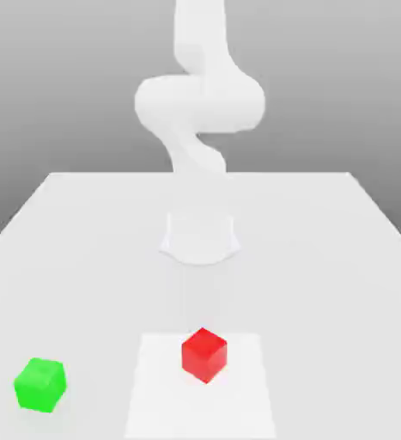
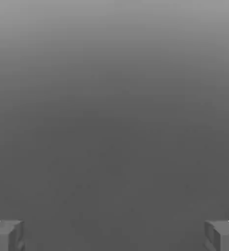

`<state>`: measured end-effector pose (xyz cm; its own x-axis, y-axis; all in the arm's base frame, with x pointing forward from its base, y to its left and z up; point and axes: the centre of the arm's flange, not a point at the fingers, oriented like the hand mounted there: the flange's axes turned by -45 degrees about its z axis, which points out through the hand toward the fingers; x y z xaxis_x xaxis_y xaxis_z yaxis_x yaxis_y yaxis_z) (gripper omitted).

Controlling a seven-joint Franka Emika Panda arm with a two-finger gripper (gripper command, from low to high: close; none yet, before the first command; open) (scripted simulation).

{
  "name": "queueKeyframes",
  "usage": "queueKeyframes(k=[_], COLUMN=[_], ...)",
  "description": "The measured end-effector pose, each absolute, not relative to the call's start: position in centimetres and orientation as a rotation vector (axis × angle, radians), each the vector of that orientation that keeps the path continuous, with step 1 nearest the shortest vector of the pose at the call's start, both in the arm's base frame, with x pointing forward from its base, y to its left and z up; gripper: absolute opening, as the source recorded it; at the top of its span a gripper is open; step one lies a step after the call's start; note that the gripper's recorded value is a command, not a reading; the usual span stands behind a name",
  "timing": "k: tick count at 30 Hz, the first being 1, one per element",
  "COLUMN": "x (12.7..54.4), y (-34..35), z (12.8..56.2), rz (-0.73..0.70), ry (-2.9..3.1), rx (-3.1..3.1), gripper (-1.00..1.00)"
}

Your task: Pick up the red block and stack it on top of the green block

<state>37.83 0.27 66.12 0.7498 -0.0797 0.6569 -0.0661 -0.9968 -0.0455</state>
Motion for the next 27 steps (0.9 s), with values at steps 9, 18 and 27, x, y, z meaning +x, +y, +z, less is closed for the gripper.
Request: queueKeyframes(k=[9, 18, 27], x=[44.1, 38.9, 37.7], y=[0.5, 0.6, 0.7], z=[43.7, 23.1, 14.7], rz=[-0.581, -0.062, 0.0], ry=[0.562, 1.013, 1.068], rx=[-2.991, -2.964, -2.954], gripper=[0.0, 0.0, -1.0])
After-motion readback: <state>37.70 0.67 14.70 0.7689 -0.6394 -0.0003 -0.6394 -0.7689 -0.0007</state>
